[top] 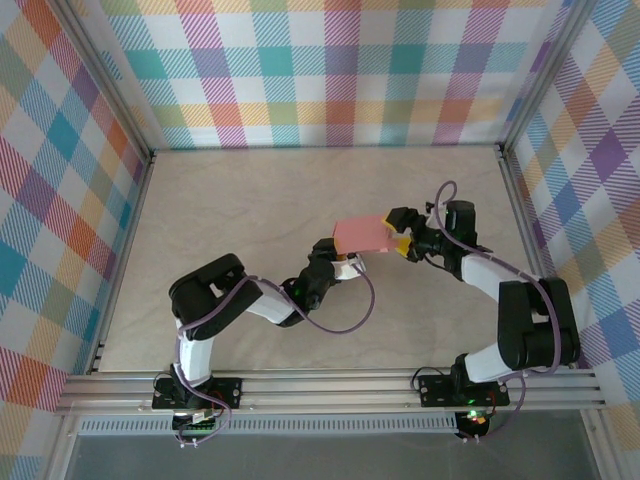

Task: Fold the paper box

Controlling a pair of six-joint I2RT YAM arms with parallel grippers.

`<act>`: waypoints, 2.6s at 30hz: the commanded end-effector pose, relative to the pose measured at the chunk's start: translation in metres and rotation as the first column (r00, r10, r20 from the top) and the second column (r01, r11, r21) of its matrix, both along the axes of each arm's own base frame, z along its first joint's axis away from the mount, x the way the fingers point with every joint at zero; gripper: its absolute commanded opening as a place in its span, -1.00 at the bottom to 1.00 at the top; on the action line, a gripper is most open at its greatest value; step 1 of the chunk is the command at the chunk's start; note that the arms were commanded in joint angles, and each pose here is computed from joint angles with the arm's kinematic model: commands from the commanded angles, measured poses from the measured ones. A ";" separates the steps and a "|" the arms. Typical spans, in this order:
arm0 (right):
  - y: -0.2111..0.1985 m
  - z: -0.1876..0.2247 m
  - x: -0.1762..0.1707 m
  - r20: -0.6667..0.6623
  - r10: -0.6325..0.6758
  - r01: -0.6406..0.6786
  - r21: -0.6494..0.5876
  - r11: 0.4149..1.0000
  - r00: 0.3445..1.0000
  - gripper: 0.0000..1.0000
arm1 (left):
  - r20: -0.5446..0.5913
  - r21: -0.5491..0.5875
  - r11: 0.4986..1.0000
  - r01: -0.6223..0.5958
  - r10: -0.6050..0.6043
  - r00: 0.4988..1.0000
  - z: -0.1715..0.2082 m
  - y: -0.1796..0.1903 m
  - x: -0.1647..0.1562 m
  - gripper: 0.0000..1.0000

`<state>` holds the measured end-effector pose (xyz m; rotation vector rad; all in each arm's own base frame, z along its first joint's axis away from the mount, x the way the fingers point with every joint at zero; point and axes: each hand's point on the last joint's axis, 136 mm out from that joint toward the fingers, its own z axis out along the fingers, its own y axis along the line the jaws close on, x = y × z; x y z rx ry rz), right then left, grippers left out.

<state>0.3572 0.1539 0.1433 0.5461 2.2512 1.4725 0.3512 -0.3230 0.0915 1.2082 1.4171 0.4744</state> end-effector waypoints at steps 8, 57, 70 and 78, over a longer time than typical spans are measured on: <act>-0.044 0.038 -0.015 0.186 0.032 0.032 -0.327 0.944 0.982 0.82 | -0.421 0.018 0.998 0.066 -0.053 0.906 -0.014 0.016 -0.043 -0.28; 0.051 0.035 -0.100 0.141 0.938 -0.393 -0.881 0.265 0.316 -0.61 | -0.939 0.135 0.968 0.210 0.058 0.338 -0.015 0.062 -0.127 -0.28; 0.047 0.023 -0.095 0.100 0.936 -0.394 -0.888 0.236 0.337 -0.67 | -0.935 0.143 0.966 0.215 0.061 0.348 -0.018 0.063 -0.125 -0.29; 0.047 0.024 -0.096 0.097 0.935 -0.404 -0.883 0.239 0.341 -1.00 | -0.934 0.148 0.967 0.207 0.068 0.351 -0.018 0.062 -0.122 -0.28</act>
